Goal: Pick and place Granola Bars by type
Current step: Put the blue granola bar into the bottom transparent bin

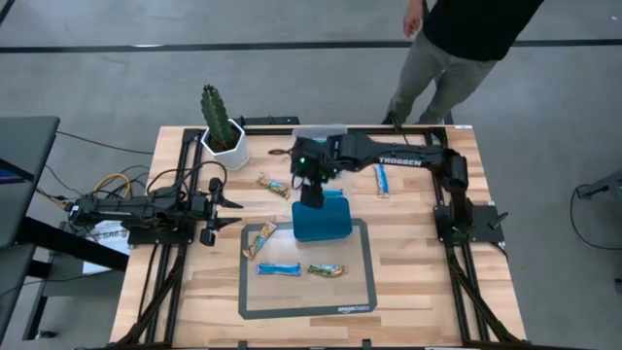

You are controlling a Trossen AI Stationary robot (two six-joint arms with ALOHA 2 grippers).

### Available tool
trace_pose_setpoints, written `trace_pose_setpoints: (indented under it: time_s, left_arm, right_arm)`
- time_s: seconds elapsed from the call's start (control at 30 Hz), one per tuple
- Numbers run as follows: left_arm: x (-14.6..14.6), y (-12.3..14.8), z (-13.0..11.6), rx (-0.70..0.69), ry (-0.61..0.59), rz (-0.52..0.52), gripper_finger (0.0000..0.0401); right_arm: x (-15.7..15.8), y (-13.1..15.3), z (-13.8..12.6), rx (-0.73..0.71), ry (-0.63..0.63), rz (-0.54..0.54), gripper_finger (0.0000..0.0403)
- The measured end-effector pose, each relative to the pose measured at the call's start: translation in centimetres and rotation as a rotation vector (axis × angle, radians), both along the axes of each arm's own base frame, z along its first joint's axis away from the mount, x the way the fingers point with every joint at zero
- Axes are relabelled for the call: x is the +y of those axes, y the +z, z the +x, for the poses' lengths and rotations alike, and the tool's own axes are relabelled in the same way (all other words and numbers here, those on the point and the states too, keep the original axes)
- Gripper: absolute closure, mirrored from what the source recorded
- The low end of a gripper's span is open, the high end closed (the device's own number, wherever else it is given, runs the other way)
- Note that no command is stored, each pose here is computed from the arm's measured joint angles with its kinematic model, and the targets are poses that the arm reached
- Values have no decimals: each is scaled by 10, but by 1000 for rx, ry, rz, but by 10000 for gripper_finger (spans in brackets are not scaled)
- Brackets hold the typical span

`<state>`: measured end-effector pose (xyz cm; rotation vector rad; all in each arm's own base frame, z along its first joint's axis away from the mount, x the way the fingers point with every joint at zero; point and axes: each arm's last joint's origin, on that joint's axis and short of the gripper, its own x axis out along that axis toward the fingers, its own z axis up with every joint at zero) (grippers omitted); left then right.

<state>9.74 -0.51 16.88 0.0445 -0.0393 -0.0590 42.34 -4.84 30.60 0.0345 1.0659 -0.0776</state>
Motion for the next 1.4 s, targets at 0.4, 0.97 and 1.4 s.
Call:
trace_pose_setpoints:
  time_s: [0.4,0.97,1.4]
  left_arm:
    - [0,0,0,0,0,0,248]
    - [0,0,0,2,0,0,248]
    - [0,0,0,2,0,0,248]
  right_arm:
    - [123,3,1,-39,288,2,173]
    - [196,-79,39,-50,378,33,173]
    - [199,-144,58,58,307,-19,173]
